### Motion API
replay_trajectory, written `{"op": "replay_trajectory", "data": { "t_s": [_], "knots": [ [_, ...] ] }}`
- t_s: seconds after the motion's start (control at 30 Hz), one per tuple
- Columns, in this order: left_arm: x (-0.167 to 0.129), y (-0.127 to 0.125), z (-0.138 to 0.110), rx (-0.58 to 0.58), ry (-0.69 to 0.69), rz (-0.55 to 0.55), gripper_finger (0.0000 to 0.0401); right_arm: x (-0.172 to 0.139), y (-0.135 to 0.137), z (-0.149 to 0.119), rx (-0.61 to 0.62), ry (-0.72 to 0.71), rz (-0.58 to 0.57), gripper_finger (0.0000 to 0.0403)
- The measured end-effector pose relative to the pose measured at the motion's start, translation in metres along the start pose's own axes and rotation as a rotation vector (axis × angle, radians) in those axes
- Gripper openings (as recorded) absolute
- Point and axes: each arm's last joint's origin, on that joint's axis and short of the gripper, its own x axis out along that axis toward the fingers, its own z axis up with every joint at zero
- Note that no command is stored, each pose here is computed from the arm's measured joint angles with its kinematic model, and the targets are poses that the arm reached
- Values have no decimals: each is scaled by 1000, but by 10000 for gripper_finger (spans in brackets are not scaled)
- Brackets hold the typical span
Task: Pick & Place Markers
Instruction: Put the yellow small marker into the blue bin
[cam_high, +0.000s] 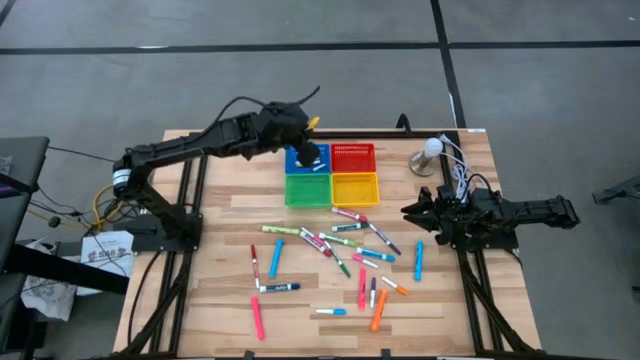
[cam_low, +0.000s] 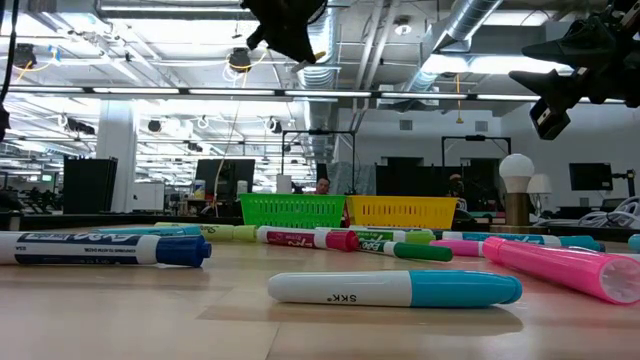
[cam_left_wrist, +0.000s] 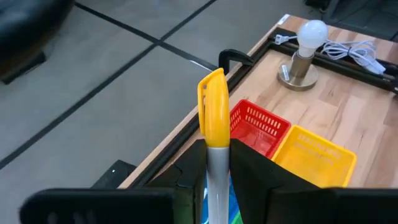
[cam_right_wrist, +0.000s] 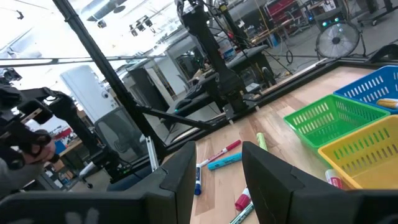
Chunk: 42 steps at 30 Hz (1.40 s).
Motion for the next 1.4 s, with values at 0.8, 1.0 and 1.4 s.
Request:
{"op": "replay_trajectory", "data": {
  "t_s": [0.8,1.0,1.4],
  "knots": [
    [21,71,0,103,-14,-409,69,0,0,0,0,0,0,120],
    [29,74,-9,98,-6,-399,66,0,0,0,0,0,0,120],
    [78,60,-87,85,42,-401,65,0,0,0,0,0,0,120]
  ]
}}
